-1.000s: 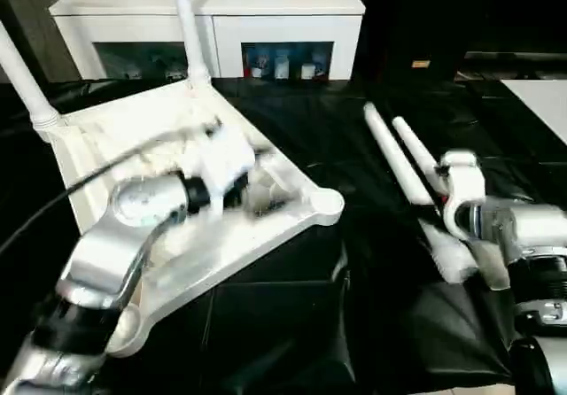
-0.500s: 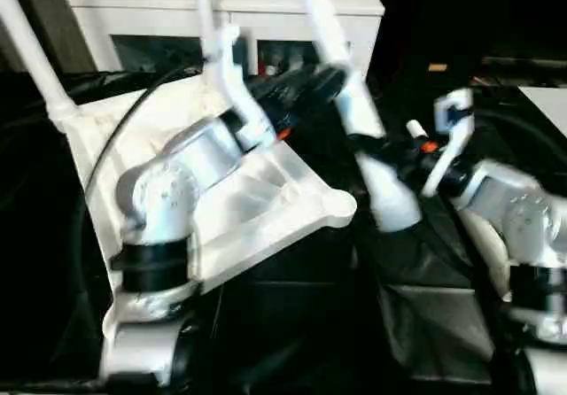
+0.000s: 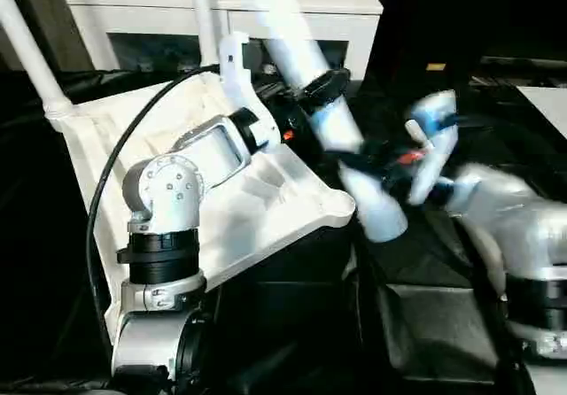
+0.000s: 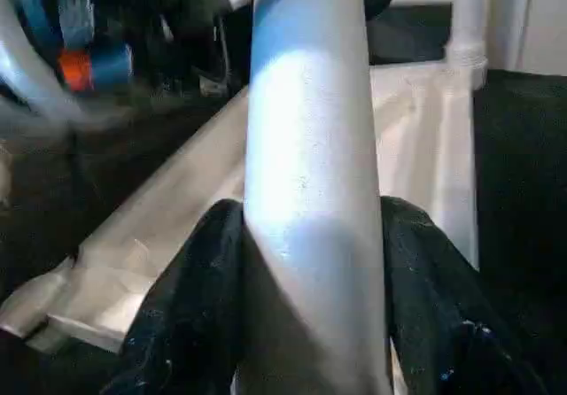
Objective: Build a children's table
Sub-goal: Pick table leg
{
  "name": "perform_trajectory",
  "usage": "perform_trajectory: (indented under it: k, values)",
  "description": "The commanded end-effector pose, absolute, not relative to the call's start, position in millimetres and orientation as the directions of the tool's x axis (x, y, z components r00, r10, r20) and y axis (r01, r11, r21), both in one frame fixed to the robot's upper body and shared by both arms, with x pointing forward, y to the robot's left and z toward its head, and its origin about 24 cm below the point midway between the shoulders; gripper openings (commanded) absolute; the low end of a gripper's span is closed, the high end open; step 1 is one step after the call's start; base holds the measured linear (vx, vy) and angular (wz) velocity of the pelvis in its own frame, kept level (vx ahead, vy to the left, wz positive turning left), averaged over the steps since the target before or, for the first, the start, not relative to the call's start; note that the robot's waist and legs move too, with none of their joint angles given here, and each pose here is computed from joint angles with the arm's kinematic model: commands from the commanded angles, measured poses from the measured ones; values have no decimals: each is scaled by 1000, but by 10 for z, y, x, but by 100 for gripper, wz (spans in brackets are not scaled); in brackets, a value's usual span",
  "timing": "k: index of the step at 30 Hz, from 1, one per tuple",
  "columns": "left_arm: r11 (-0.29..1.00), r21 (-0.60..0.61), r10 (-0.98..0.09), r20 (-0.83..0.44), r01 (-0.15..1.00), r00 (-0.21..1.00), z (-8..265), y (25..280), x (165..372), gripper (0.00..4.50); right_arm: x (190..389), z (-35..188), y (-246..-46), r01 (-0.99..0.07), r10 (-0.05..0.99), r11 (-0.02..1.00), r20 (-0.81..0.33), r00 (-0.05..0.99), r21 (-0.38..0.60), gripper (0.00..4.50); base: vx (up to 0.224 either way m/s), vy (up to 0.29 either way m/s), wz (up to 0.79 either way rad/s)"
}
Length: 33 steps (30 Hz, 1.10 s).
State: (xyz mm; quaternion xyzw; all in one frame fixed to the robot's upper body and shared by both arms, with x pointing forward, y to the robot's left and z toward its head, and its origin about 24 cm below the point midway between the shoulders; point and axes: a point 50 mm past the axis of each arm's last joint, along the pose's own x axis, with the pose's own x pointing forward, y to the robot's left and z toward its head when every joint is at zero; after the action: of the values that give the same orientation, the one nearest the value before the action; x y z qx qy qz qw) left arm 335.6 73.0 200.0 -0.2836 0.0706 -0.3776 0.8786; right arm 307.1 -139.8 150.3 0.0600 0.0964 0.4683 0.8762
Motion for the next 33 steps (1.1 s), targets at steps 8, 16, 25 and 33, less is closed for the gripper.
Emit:
perform_trajectory:
  k: [8,16,25,33]
  values:
    - [666,-539,-590,44,516,806,2039,849,3475,450,3176,1426,-1206,-735,708,674,-220,671,-73,178,0,0,0]
    - [672,-542,-588,24,505,808,2030,870,3490,385,3212,1402,-1142,-707,677,697,-217,704,-117,178,0,0,0]
    - [619,-588,-605,66,521,793,2041,850,3476,313,3212,1384,-1114,-709,678,691,-214,703,-140,178,0,0,0]
    - [539,-600,-659,137,591,740,2081,790,3411,238,3177,1378,-1073,-737,706,659,-211,676,-154,178,0,0,0]
